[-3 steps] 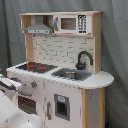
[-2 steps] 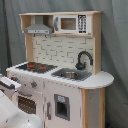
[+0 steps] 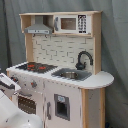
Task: Play with the kitchen
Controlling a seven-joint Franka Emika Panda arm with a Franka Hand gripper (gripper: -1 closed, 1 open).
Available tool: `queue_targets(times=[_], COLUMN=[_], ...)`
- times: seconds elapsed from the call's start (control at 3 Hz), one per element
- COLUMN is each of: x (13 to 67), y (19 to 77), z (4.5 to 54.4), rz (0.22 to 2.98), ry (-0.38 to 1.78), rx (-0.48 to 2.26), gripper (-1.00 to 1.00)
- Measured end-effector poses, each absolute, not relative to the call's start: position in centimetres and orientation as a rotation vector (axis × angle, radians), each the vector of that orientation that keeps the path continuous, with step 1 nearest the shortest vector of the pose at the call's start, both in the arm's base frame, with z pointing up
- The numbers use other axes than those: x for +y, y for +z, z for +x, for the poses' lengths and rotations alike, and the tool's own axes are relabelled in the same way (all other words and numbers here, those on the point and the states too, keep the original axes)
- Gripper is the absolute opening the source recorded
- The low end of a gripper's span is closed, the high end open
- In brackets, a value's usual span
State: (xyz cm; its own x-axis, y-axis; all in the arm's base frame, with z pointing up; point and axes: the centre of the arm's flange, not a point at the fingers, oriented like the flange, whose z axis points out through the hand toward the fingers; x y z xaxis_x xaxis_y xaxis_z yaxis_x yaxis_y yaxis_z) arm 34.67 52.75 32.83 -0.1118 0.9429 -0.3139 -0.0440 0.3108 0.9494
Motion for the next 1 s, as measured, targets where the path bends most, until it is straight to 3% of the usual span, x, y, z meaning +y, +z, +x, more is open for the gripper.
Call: queue_targets(times=[1.0], x=[52.72], y=[32.99], z=[34.68], rz=[1.157], ry=[1.297], rx=[1.305], gripper=[-1.00])
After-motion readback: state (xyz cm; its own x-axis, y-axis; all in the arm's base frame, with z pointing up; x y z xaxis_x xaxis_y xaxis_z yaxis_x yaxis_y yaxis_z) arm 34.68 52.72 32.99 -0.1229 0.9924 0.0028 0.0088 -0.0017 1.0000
